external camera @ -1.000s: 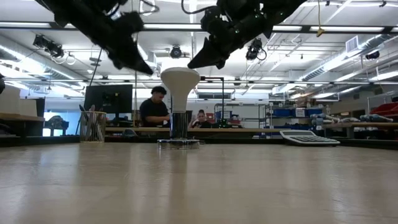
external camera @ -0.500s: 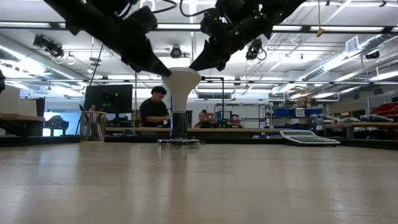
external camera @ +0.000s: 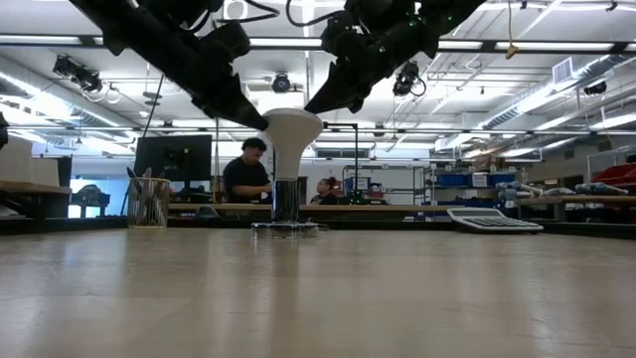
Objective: Screw lightbulb
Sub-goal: Insert the white lightbulb into the silver lamp
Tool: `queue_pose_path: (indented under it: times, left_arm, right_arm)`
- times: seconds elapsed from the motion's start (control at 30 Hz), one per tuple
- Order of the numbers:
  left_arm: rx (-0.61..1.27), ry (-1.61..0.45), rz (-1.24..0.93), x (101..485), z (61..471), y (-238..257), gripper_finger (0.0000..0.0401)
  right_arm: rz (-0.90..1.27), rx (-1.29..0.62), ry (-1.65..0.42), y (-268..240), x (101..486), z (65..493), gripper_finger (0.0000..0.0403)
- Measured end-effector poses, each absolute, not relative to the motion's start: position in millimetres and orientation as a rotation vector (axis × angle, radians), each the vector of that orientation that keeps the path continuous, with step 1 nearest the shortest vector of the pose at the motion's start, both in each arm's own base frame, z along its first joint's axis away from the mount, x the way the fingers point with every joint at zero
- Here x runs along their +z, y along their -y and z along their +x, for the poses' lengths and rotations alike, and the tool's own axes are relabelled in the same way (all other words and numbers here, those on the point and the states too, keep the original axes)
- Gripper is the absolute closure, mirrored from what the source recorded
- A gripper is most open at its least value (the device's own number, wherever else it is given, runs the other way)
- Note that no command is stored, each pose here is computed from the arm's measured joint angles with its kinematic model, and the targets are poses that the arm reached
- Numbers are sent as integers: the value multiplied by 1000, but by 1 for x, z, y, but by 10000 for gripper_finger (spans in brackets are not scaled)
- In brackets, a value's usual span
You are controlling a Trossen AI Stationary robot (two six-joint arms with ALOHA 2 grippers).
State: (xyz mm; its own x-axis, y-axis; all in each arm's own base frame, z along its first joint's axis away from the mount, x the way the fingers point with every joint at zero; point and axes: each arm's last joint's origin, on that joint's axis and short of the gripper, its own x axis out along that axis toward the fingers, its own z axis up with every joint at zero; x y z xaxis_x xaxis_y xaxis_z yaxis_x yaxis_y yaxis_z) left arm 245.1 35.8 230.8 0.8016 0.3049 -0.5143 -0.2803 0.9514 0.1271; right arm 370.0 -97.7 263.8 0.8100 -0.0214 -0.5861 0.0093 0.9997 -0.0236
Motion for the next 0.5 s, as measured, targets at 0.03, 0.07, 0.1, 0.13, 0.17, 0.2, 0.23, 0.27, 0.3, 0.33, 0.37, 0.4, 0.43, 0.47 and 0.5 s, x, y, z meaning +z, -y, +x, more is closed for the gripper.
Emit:
queue_pose_path:
  times: [0.03, 0.07, 0.1, 0.13, 0.17, 0.2, 0.23, 0.27, 0.3, 0.33, 0.37, 0.4, 0.43, 0.47, 0.5]
  left_arm:
    - [323, -560, 45, 231, 245, -37, 401]
    - [332, -563, 44, 231, 244, -39, 401]
    - [339, -564, 44, 230, 244, -40, 401]
    - [346, -566, 42, 230, 244, -41, 401]
    - [354, -568, 41, 230, 243, -43, 401]
    - [363, -569, 39, 230, 243, -45, 401]
    - [373, -569, 37, 230, 243, -47, 401]
    - [382, -568, 35, 230, 242, -49, 401]
    - [391, -567, 33, 230, 242, -51, 401]
    - [399, -565, 31, 231, 242, -53, 401]
    - [407, -563, 32, 231, 241, -56, 401]
    - [414, -563, 32, 231, 241, -58, 401]
    - [422, -564, 34, 231, 240, -60, 401]
    - [429, -563, 35, 231, 240, -62, 401]
    - [436, -563, 35, 231, 239, -64, 401]
  right_arm:
    - [-20, -15, -629, 97, 264, 370, 395]
    - [-20, -13, -630, 96, 264, 370, 395]
    - [-20, -9, -633, 95, 263, 370, 395]
    - [-20, -4, -635, 94, 263, 370, 395]
    - [-18, 5, -634, 93, 263, 370, 395]
    - [-16, 14, -634, 92, 263, 371, 394]
    - [-13, 25, -633, 91, 263, 371, 394]
    - [-11, 35, -632, 90, 263, 371, 394]
    - [-10, 44, -631, 89, 263, 371, 394]
    - [-11, 49, -629, 88, 263, 372, 394]
    - [-12, 50, -628, 88, 263, 372, 394]
    - [-13, 50, -625, 88, 262, 372, 394]
    - [-14, 49, -621, 88, 262, 373, 394]
    - [-16, 49, -617, 88, 263, 373, 394]
    - [-17, 49, -613, 88, 263, 373, 394]
